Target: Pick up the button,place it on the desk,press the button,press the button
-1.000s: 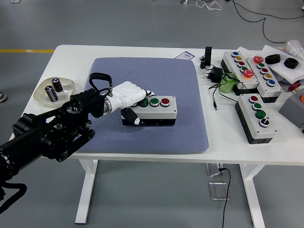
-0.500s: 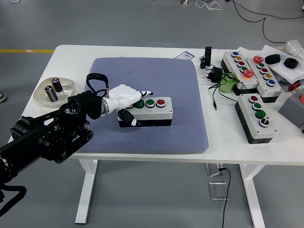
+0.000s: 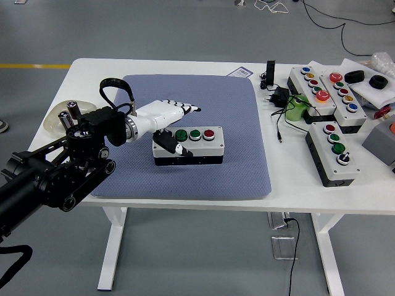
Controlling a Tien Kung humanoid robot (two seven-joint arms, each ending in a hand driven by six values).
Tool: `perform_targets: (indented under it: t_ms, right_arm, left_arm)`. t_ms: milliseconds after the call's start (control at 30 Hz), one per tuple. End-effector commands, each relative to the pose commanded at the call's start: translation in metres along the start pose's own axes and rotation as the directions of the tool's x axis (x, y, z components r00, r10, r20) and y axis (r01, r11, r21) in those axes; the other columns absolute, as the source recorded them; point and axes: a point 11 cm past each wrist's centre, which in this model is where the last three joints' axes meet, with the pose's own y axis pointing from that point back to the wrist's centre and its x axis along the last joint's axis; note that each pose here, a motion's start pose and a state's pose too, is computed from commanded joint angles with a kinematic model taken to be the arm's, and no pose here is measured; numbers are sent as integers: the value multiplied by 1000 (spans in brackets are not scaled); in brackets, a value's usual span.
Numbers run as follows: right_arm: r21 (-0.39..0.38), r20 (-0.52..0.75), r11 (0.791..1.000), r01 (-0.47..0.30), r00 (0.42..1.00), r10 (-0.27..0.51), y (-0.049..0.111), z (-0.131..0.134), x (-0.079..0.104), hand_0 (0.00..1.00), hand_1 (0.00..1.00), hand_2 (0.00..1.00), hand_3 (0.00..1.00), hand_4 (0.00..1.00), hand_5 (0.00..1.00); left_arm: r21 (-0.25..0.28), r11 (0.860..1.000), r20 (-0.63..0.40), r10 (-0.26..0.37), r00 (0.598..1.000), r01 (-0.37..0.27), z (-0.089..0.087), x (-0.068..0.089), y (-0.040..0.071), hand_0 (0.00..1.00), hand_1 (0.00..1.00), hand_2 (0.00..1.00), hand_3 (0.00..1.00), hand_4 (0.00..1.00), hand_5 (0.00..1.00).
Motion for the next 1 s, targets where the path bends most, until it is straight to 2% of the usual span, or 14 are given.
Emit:
perform_targets:
  t_ms: [67,100,200,267,300,467,500,600,767,1000]
  right_arm:
    - [1,1,1000,-1,1000,1,0,0,0,653,572,606,646,273,278]
    - [2,1,1000,-1,1000,1,0,-1,0,653,572,606,646,273,279]
    - [3,2,1000,-1,1000,1,0,-1,0,653,572,606,646,273,279]
    - [3,2,1000,-1,1000,1,0,-1,0,653,572,606,646,273,279]
    - [3,1,1000,0,1000,0,0,-1,0,653,572,605,646,273,278]
    - [2,0,1000,0,1000,0,0,-2,0,653,572,605,646,273,278]
    - [2,-1,1000,0,1000,0,0,-2,0,653,572,606,646,273,278]
    - [3,0,1000,0,1000,0,0,-2,0,653,572,606,646,273,278]
    - [4,1,1000,0,1000,0,0,-2,0,652,572,606,646,274,279]
    - [4,1,1000,0,1000,0,0,-3,0,652,571,606,646,274,279]
  left_arm:
    - [-6,998,3,68,998,-68,5,19,5,990,998,998,998,998,549]
    - [-6,995,9,98,995,-98,8,29,9,606,716,761,998,757,63]
    - [-6,986,34,170,985,-169,16,50,16,606,716,761,998,757,63]
    - [4,983,42,184,982,-184,21,58,21,606,716,761,998,757,63]
    - [8,985,43,174,984,-175,23,59,22,197,199,213,866,633,2]
    - [28,999,35,43,998,-44,33,47,23,197,199,213,866,633,2]
    - [33,999,34,14,999,-15,34,44,22,70,70,86,848,556,2]
    - [49,997,37,-54,998,52,36,33,20,70,70,86,848,556,2]
    - [72,990,38,-124,992,121,36,21,17,28,27,47,844,551,2]
    - [96,981,40,-172,984,168,32,12,16,13,5,24,830,525,2]
